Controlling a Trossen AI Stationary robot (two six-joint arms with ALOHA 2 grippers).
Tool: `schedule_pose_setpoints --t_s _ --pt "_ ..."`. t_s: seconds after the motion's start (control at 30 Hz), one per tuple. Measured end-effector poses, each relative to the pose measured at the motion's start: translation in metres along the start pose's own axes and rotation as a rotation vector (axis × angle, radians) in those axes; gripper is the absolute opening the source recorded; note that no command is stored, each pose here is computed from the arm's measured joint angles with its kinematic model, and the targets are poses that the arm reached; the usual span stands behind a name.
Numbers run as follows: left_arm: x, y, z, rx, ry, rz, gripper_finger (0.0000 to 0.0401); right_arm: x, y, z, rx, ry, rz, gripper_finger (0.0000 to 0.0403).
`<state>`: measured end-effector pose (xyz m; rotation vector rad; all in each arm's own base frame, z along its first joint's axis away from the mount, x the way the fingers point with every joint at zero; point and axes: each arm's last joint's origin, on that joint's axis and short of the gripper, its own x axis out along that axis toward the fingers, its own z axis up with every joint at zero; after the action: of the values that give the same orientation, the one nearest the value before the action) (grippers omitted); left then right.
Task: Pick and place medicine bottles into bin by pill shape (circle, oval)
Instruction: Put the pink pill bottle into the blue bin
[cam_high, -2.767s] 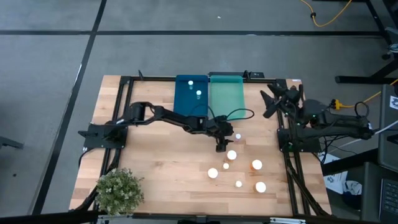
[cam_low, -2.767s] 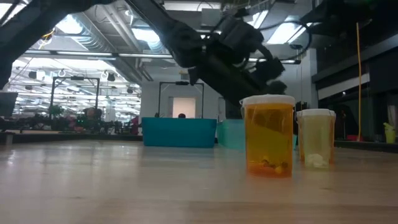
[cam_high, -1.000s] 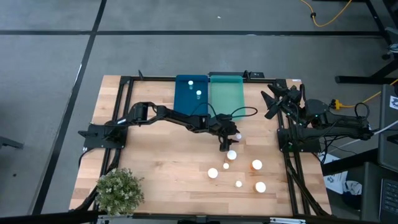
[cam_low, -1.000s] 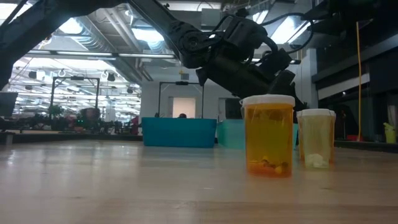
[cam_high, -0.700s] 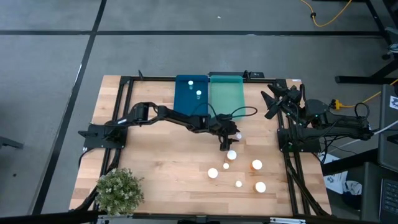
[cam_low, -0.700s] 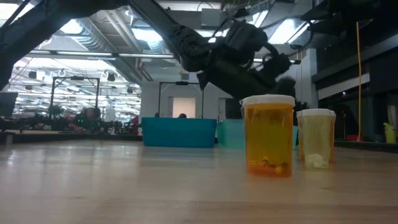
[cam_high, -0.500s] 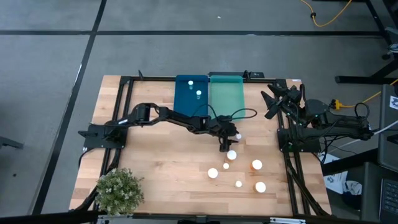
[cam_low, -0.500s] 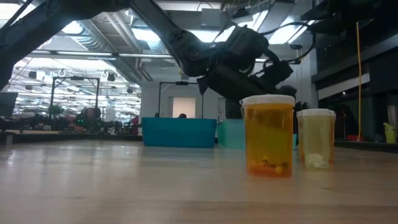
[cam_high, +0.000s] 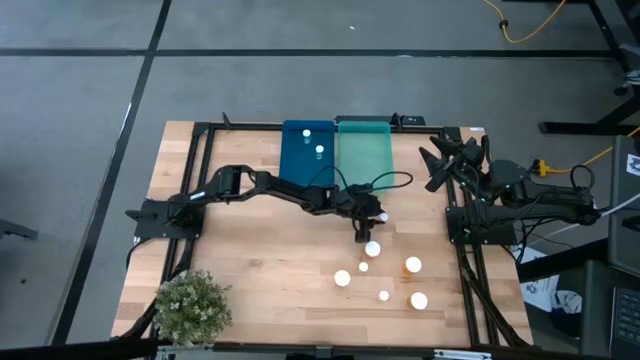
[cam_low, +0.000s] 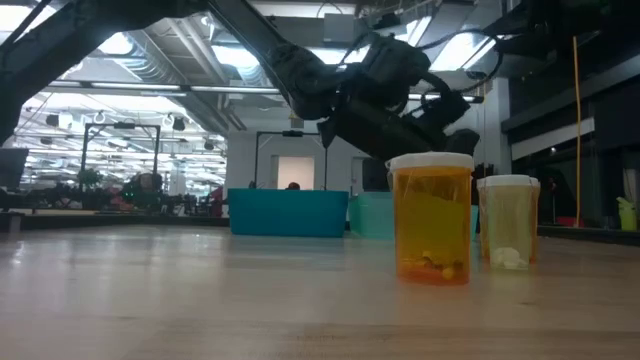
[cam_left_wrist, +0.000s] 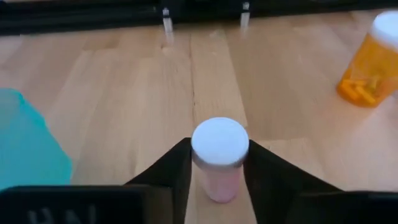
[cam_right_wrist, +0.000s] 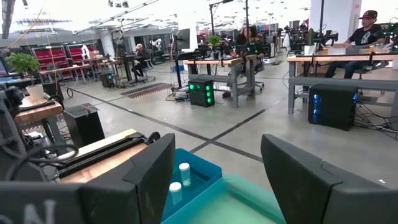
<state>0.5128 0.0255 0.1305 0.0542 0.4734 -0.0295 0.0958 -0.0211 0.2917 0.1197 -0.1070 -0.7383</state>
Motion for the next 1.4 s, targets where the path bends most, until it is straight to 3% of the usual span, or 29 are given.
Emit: schedule_pose_setpoints --t_s 0.13,0.27,0.53,0.73,0.97,1.2,1.4 --pt "-0.018 0.002 0.024 0.000 -0.021 0.003 0.0077 0.000 0.000 -0.001 -0.007 0.008 -0.001 0.0240" --pt "-0.055 0.011 0.058 -0.001 -0.002 0.019 0.0072 0.000 0.000 -0.002 -0.013 0.015 -0.001 0.0240" --pt "-0.163 0.043 0.116 0.056 0.091 0.131 0.0077 0.000 0.000 -0.003 -0.020 0.024 -0.002 0.0240" --pt "-0.235 0.060 0.128 0.041 0.191 0.195 0.0077 0.000 -0.001 -0.007 -0.014 0.059 -0.006 0.0240" --pt "-0.283 0.071 0.084 -0.025 0.325 0.229 0.0078 0.000 -0.001 -0.009 -0.012 0.075 -0.009 0.0240" --pt "-0.277 0.086 0.024 -0.054 0.024 0.322 0.0078 0.000 -0.001 -0.009 -0.008 0.073 -0.009 0.0240" --pt "-0.258 0.108 -0.050 -0.206 0.018 0.421 0.0078 0.000 -0.001 -0.009 -0.009 0.078 0.006 0.0240"
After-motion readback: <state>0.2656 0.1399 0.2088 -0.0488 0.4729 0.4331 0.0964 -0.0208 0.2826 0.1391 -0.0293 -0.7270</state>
